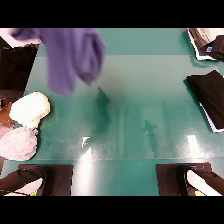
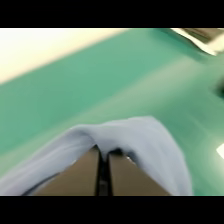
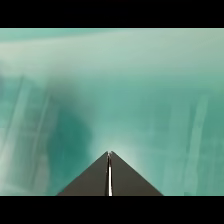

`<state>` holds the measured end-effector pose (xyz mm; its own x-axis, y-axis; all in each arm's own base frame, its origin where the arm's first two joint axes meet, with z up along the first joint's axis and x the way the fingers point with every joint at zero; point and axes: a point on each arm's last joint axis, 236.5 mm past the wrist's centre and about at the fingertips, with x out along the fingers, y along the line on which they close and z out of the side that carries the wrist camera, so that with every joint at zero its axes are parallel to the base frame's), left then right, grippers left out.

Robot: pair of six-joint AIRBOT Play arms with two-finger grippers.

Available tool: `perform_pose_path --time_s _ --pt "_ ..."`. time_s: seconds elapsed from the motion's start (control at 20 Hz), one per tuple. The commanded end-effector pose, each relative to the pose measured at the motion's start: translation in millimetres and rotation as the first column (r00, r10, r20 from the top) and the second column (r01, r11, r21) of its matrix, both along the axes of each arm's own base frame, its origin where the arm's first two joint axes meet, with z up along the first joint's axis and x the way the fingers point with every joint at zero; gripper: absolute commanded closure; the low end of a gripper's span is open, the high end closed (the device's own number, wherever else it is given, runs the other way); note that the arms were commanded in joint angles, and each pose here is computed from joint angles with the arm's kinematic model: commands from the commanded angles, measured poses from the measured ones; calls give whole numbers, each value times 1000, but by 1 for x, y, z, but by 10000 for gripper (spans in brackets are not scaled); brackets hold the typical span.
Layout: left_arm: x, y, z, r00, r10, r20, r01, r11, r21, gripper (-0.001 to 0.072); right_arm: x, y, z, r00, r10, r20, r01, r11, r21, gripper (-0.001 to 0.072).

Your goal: Fold the shirts.

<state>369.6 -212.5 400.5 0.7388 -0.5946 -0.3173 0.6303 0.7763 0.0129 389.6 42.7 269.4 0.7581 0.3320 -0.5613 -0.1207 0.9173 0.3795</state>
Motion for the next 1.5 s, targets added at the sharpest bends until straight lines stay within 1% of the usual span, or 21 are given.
perform_pose_path --time_s 0.0,0.1,0.2,0.25,0.3,0.35,0.5,0.55,0.65,0.8,0.85,0.9,1.05,1.25,1.35,1.45 --pt "-8 -61 -80 967 -155 -202 174 982 77 684 -6 0 19 998 -11 63 12 1000 -4 691" --pt "0 -81 -149 918 -170 -358 229 965 130 684 -11 1 23 998 -8 68 8 1000 -7 691" --pt "12 -85 -207 871 -139 -472 245 954 170 670 -17 3 25 998 -2 68 3 1000 -11 691" --pt "19 -80 -226 853 -111 -510 236 954 187 408 -19 3 25 998 1 67 0 1000 -13 691" --pt "25 -71 -233 837 -75 -542 203 962 180 193 -21 4 25 998 3 63 -2 1000 -16 691" --pt "31 -57 -233 827 -39 -561 162 972 172 180 -23 4 24 998 7 56 -6 1000 -17 691" --pt "30 -8 -228 785 30 -618 94 981 168 180 -25 4 17 1000 12 28 -12 1000 -24 691" --pt "22 0 -230 757 25 -653 88 986 140 180 -25 4 16 1000 13 26 -13 1000 -24 691" --pt "-1 -8 -247 681 -51 -731 116 992 39 180 -25 4 16 1000 13 25 -13 1000 -24 691" --pt "-49 -40 -300 519 -192 -833 190 976 -107 180 -25 4 16 1000 13 25 -12 1000 -25 691" --pt "-59 -49 -324 484 -201 -852 190 974 -122 179 -24 4 16 1000 13 25 -12 1000 -25 691" --pt "-68 -56 -352 464 -183 -867 176 978 -112 180 -25 4 16 1000 13 25 -13 1000 -25 691" --pt "-82 -67 -417 483 -119 -868 133 989 -61 180 -25 4 16 1000 14 25 -13 1000 -24 691" --pt "-101 -72 -455 475 -74 -877 97 995 -32 180 -25 4 16 1000 15 23 -14 1000 -24 691" --pt "-109 -77 -463 465 -77 -882 100 994 -34 180 -25 4 16 1000 14 23 -13 1000 -25 691" --pt "-115 -92 -462 468 -121 -876 131 989 -66 181 -25 4 16 1000 15 23 -14 1000 -24 691"
